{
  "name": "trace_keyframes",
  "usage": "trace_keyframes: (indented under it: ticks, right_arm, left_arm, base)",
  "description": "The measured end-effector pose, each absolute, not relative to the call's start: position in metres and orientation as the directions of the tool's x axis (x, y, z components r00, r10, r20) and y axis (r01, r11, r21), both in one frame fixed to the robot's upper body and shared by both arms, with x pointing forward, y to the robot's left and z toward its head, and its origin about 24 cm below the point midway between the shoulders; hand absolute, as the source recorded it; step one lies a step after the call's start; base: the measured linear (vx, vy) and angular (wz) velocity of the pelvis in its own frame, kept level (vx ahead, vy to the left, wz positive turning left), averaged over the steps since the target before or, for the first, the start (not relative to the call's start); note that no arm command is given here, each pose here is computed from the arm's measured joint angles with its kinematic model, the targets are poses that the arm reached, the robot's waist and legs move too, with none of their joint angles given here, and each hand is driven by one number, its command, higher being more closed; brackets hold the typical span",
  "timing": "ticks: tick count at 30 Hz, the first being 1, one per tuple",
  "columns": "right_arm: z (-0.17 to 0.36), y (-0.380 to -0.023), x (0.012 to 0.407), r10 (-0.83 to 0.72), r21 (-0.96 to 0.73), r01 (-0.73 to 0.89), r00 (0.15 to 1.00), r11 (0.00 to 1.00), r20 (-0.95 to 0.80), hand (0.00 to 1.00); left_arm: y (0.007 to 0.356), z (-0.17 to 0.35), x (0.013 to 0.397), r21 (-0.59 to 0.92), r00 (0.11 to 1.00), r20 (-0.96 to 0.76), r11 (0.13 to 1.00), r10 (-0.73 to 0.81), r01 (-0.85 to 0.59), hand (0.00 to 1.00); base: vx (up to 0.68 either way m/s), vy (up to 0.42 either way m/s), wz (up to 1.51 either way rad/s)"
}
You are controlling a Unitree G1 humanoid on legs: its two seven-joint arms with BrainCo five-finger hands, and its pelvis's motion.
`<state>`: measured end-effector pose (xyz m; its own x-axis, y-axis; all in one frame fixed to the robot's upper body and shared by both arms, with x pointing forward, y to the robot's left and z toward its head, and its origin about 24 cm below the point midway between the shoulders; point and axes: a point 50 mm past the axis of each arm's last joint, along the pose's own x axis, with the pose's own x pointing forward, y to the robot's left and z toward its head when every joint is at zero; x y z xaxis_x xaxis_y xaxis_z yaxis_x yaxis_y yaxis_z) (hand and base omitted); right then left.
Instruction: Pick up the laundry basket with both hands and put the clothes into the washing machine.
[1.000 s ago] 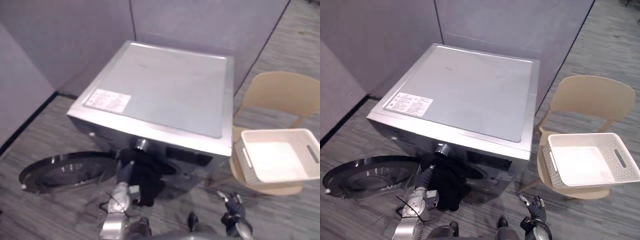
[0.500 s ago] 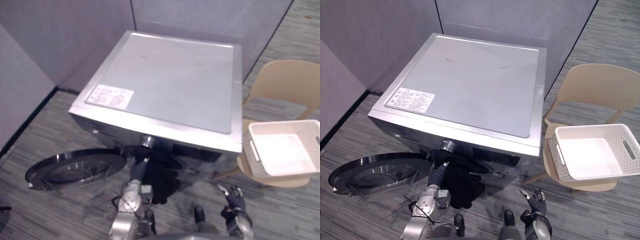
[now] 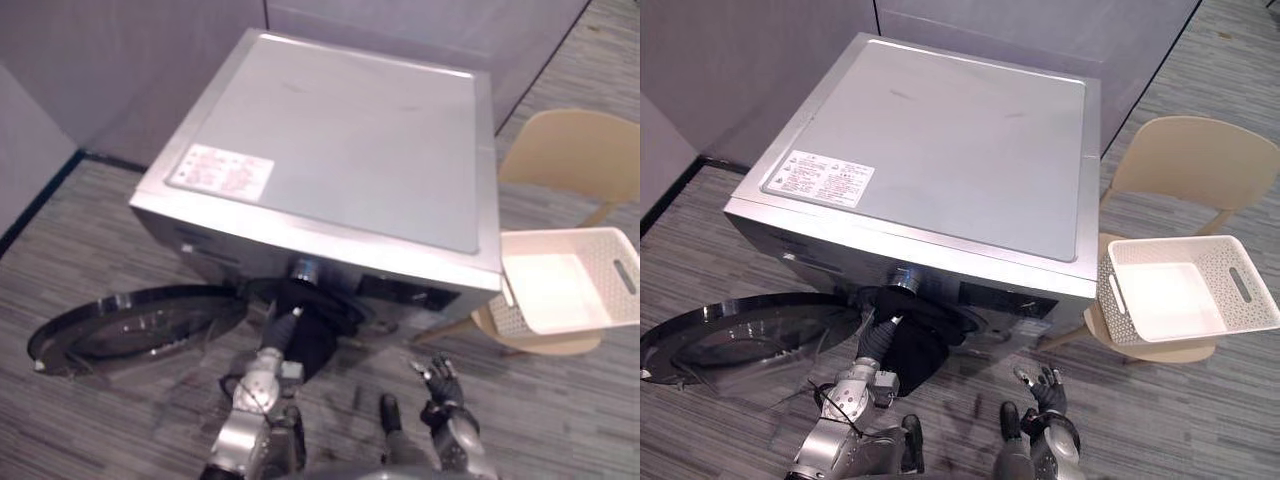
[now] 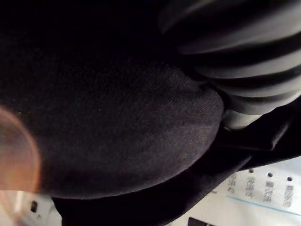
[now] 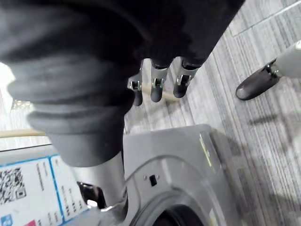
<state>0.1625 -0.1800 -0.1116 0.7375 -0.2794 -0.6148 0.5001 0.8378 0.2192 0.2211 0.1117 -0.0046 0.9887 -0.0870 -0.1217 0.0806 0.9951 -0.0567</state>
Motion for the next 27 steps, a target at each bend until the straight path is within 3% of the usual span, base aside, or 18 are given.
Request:
trace_keyframes:
  ticks: [7, 15, 19, 23, 27]
  right_arm:
    - [-0.084, -0.188, 0.182, -0.31, 0.266, 0.476, 0.817, 0.838, -0.486, 0.0]
    - [-0.019, -0.178, 0.224, -0.338, 0.408, 0.394, 0.919, 0.823, -0.205, 0.0]
    - [0.001, -0.181, 0.23, -0.382, 0.467, 0.392, 0.916, 0.793, -0.121, 0.0]
    - [0.013, -0.183, 0.23, -0.401, 0.512, 0.375, 0.914, 0.773, -0.064, 0.0]
    - [0.014, -0.186, 0.227, -0.426, 0.52, 0.388, 0.903, 0.761, -0.05, 0.0]
  left_arm:
    - [0.103, 0.021, 0.258, -0.062, 0.999, -0.022, 0.998, -0.03, 0.029, 1.0]
    - [0.125, 0.081, 0.311, -0.161, 0.957, 0.147, 0.96, 0.252, -0.228, 1.0]
    - [0.141, 0.119, 0.335, -0.234, 0.888, 0.207, 0.902, 0.411, -0.363, 1.0]
    - [0.185, 0.17, 0.362, -0.31, 0.765, 0.259, 0.801, 0.59, -0.513, 1.0]
    - [0.214, 0.217, 0.374, -0.344, 0.702, 0.33, 0.773, 0.631, -0.533, 1.0]
  base:
    - [-0.21, -0.051, -0.01]
    - [-0.1, -0.136, -0.02]
    - [0.02, -0.093, -0.24]
    - [0.02, -0.003, -0.31]
    - [0.02, 0.021, -0.32]
